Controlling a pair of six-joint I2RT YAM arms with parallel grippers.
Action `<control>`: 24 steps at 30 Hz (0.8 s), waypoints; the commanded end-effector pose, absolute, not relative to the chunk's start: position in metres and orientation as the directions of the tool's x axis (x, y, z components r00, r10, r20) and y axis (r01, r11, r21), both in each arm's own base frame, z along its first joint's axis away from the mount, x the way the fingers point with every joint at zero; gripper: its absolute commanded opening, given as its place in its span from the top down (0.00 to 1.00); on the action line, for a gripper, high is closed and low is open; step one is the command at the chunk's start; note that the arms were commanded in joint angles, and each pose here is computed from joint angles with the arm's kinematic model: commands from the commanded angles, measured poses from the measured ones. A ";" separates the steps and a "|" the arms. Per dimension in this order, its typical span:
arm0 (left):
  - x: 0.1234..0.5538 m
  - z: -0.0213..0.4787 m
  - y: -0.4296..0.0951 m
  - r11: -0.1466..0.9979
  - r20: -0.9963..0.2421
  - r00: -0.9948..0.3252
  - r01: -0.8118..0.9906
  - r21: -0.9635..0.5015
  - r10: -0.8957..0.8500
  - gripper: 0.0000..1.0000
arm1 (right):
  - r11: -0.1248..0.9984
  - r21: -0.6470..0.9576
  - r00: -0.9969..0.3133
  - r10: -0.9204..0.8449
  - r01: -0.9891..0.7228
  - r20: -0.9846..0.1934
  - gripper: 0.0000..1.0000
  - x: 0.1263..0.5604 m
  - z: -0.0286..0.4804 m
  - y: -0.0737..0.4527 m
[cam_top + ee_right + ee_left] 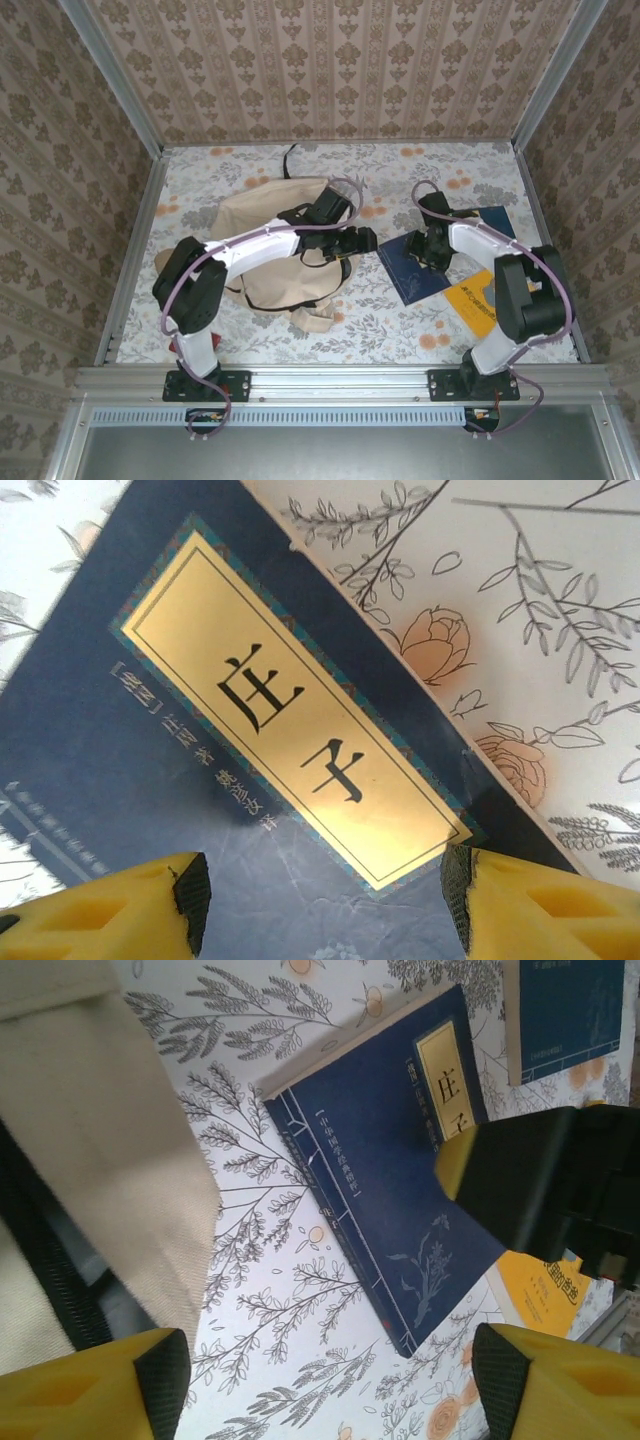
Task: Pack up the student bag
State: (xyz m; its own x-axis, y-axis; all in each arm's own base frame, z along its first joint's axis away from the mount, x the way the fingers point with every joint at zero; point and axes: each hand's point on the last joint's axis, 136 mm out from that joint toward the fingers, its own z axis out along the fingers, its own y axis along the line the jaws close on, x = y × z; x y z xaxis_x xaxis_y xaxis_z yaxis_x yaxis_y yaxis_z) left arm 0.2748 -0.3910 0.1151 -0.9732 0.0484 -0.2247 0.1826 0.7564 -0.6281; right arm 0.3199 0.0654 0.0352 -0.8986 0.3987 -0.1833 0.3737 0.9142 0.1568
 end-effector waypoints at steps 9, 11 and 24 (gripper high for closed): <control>0.253 0.080 -0.436 0.730 -0.055 -0.996 0.084 -0.678 0.063 0.43 | 0.906 0.161 -0.912 0.406 0.392 -0.062 0.30 0.287 0.009 0.078; 0.251 0.070 -0.435 0.744 -0.040 -0.997 0.073 -0.664 0.063 0.50 | 0.901 0.195 -0.914 0.403 0.388 -0.048 0.31 0.279 0.013 0.086; 0.251 0.043 -0.420 0.809 -0.004 -1.000 0.010 -0.588 0.009 0.56 | 0.828 0.392 -0.895 0.445 0.402 -0.022 0.35 0.277 0.029 0.116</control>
